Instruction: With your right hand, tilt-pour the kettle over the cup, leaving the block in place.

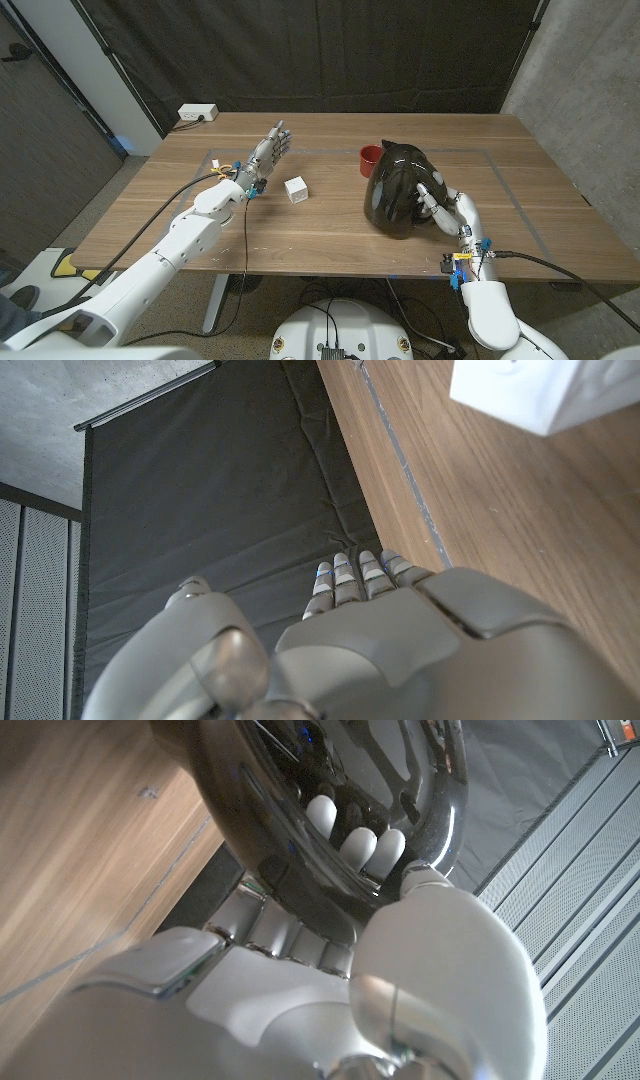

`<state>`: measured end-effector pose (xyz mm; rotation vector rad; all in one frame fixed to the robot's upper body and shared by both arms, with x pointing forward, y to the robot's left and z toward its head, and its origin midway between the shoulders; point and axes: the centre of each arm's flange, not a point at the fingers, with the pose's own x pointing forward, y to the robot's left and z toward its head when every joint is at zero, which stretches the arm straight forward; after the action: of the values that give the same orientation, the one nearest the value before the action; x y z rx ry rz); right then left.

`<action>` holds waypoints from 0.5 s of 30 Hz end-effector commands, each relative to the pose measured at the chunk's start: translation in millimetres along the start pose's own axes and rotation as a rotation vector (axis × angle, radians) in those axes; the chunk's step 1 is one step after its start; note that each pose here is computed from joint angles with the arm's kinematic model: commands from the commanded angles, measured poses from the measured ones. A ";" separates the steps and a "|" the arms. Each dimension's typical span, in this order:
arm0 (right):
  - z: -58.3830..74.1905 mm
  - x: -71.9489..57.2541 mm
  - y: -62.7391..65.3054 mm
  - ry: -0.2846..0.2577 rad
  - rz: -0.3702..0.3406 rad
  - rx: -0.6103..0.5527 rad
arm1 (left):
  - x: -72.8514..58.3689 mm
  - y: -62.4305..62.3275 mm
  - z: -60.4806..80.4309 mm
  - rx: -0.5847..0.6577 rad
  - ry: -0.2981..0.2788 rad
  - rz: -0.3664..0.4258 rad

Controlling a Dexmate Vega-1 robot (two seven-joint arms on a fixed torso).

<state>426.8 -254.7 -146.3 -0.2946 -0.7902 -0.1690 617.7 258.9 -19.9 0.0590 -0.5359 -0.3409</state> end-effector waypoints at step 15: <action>25.6 38.2 -50.5 0.012 -0.001 -0.068 | -9.8 14.3 18.1 0.049 -0.027 0.004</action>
<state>424.7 -277.2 -115.2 -0.3204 -0.7985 -0.1938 606.8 273.2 -13.2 0.0727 -0.5626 -0.3104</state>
